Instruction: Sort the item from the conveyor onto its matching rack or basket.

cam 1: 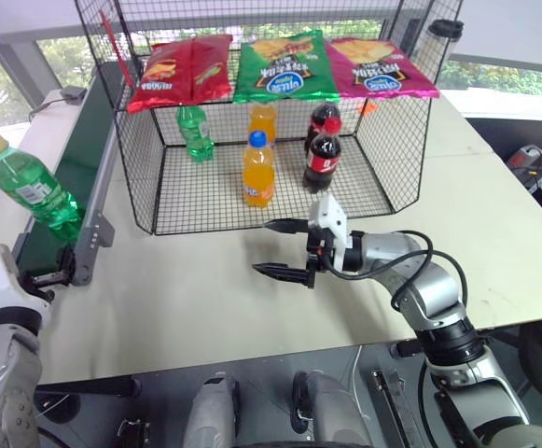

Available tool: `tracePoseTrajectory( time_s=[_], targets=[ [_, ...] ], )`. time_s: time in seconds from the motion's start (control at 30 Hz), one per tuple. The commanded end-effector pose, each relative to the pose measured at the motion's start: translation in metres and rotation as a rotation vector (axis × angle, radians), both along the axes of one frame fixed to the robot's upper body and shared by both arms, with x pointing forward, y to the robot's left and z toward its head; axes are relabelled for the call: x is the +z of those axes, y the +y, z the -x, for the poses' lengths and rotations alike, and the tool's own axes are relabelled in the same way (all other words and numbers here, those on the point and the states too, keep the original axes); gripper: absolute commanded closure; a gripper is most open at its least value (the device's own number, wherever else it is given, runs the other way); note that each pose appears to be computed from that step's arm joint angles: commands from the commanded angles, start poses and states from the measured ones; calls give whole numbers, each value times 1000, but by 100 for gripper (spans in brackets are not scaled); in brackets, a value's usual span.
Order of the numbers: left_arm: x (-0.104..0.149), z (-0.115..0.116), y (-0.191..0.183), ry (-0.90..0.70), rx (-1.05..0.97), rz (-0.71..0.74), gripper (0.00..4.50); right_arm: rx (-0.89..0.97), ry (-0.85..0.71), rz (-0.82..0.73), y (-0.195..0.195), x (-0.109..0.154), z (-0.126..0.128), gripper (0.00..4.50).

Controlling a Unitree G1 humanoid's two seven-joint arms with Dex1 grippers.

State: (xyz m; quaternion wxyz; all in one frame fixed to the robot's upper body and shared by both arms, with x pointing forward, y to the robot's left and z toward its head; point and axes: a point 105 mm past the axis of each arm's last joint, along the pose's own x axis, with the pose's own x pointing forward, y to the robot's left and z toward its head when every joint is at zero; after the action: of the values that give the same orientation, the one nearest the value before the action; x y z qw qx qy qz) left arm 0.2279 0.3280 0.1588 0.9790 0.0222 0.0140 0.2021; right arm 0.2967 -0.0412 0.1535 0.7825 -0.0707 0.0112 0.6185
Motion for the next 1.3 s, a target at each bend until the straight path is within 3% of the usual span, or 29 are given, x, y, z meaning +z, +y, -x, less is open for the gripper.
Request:
tracePoseTrajectory(
  time_s=[0.03, 0.43, 0.53, 0.6, 0.63, 1.03, 1.3],
  targets=[
    [11, 0, 3, -37, 19, -32, 4, 15, -35, -7, 0, 5, 3, 0],
    [16, -9, 0, -62, 3, -8, 4, 9, -36, -6, -2, -2, 2, 0],
    [12, -7, -4, -67, -19, 18, 82, 8, -39, -8, 0, 0, 2, 0],
    [14, -7, -9, -78, -42, 24, 166, 8, -41, -8, 1, 2, 3, 0],
    [15, -7, -11, -83, -51, 25, 172, 8, -41, -7, 1, 2, 3, 0],
    [63, -5, -29, -187, -160, -50, 172, -20, -47, 6, -2, 7, -3, 0],
    [79, -37, -100, -156, -517, -55, 172, -137, -94, 69, -7, -1, -24, 0]
  ],
)
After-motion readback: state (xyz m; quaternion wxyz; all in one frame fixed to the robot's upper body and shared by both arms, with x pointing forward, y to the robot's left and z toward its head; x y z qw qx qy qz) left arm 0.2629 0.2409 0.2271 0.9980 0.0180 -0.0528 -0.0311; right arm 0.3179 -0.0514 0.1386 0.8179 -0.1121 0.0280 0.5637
